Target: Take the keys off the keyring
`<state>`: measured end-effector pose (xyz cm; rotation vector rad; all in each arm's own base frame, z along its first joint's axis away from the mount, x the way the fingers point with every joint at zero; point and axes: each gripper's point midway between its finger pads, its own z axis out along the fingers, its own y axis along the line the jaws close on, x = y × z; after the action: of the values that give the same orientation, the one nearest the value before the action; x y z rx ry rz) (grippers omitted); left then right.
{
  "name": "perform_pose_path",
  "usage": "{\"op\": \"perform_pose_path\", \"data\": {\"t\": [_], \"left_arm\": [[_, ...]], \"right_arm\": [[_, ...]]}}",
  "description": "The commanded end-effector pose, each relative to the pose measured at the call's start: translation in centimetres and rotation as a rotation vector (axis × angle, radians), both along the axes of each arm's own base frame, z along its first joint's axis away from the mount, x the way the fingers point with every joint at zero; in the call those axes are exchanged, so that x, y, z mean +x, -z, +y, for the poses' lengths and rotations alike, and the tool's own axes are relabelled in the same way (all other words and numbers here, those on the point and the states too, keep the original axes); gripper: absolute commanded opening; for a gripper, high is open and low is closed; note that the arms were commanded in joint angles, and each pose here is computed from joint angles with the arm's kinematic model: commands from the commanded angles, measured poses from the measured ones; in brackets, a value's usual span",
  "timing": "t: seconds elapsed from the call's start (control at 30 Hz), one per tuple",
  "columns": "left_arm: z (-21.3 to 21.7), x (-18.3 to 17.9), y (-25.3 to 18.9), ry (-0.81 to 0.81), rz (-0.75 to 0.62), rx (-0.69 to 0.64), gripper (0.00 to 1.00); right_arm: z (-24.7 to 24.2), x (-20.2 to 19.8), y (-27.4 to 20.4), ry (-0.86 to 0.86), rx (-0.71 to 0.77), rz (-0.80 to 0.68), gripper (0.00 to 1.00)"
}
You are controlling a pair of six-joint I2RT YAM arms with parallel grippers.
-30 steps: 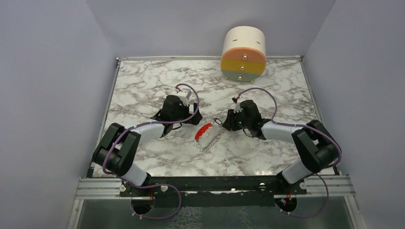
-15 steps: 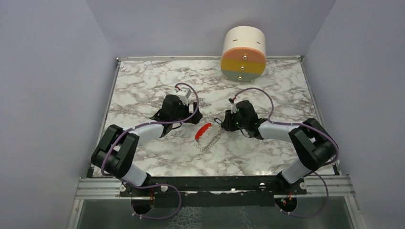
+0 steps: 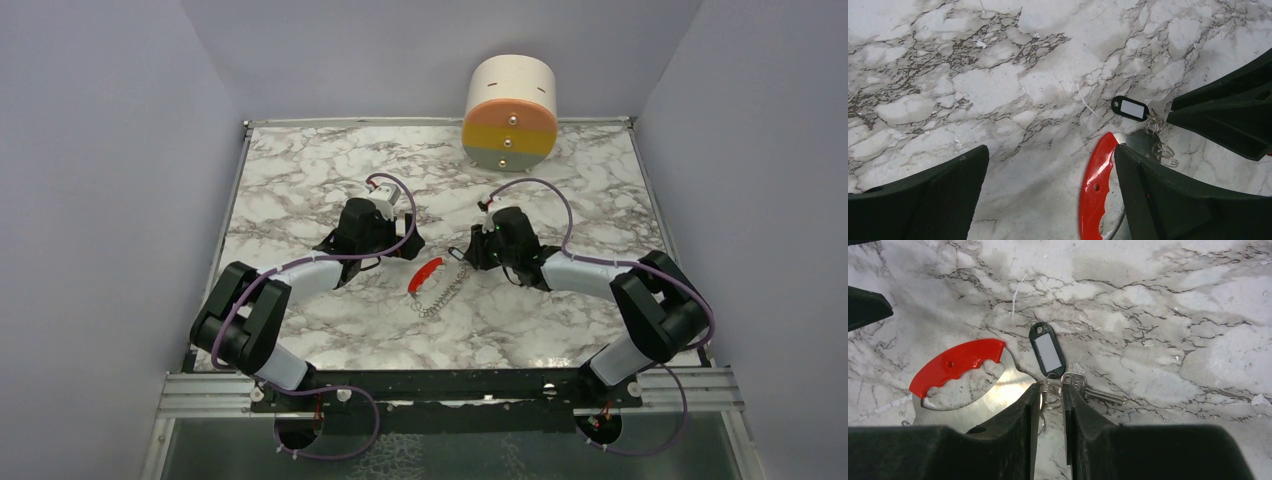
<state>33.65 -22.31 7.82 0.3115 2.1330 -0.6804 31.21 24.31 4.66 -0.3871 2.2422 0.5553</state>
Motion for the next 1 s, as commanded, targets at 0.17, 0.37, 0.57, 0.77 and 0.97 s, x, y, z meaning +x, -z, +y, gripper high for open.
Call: {"op": "perform_pose_path", "data": {"t": [0.17,0.37,0.57,0.77,0.97], "left_arm": [[-0.8,0.0,-1.4,0.028,-0.035,-0.036,0.99],[-0.9,0.1,-1.3,0.028,-0.033,-0.037,0.99],[-0.9,0.1,-1.2,0.029,-0.031,-0.039,0.99],[-0.9,0.0,-1.3,0.030,-0.034,-0.040,0.99],[-0.9,0.0,-1.5,0.032,-0.039,-0.041,0.99]], "right_arm": [[-0.5,0.8,0.5,0.035,-0.057,-0.011,0.24],[-0.3,-0.1,1.0,0.013,-0.055,0.006,0.26],[0.0,-0.7,1.2,-0.006,-0.070,0.003,0.28],[-0.9,-0.8,2.7,0.024,-0.126,0.024,0.32],[-1.1,-0.1,2.3,0.053,-0.139,0.007,0.32]]}}
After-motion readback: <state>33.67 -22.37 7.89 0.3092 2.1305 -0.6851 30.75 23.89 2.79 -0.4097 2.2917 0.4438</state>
